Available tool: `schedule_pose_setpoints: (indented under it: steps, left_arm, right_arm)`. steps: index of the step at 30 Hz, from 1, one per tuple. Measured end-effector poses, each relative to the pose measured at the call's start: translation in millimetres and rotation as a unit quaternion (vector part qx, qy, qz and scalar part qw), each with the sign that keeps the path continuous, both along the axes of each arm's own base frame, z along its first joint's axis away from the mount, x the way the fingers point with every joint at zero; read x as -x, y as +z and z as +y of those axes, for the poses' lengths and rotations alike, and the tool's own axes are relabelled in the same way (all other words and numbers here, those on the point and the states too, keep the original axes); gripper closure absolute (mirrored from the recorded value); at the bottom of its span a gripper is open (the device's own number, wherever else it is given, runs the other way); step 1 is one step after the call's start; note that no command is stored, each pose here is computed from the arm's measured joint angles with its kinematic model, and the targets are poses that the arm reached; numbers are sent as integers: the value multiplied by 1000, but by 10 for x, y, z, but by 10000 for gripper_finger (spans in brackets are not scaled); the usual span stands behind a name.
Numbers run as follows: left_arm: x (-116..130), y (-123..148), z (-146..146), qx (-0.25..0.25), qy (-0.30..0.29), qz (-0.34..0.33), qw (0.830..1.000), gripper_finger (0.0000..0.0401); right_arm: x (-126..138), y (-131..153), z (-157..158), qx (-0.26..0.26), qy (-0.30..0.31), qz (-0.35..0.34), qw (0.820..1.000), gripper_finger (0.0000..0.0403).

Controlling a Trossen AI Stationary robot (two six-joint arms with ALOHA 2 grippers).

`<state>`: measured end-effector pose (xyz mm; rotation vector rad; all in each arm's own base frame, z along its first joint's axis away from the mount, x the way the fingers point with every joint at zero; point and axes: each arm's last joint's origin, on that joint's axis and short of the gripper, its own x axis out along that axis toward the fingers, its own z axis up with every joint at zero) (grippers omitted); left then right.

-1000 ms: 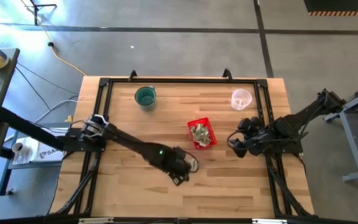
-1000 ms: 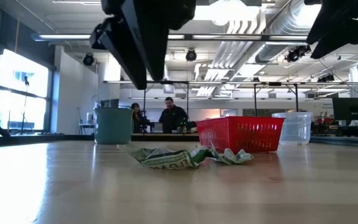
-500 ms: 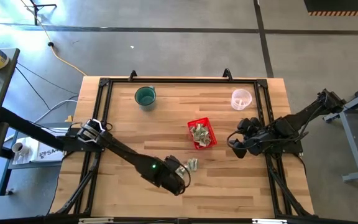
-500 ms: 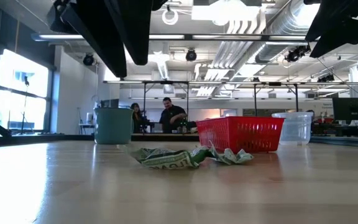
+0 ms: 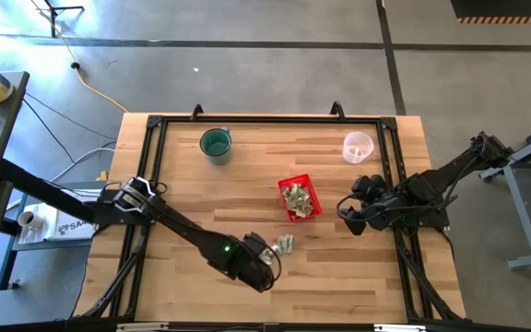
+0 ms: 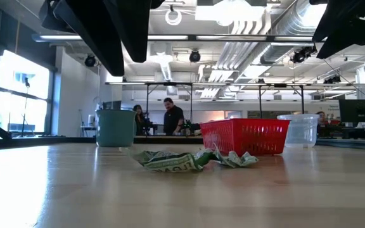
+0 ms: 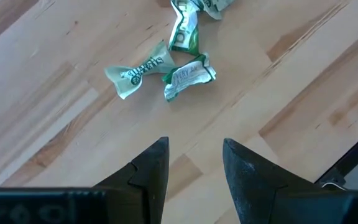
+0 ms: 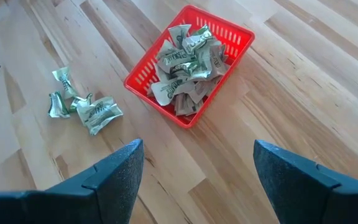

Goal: Pick and place items into bin
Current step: Put the stevia packet into the orange bin

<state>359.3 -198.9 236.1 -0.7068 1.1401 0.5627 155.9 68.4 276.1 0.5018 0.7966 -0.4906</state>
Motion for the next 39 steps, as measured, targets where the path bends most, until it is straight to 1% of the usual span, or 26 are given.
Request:
schedule_pose_setpoints:
  steps: [39]
  left_arm:
    - [-6,1,12,-9,2,-4,1000,217]
  right_arm:
    - [-2,0,-2,5,-3,-2,1000,110]
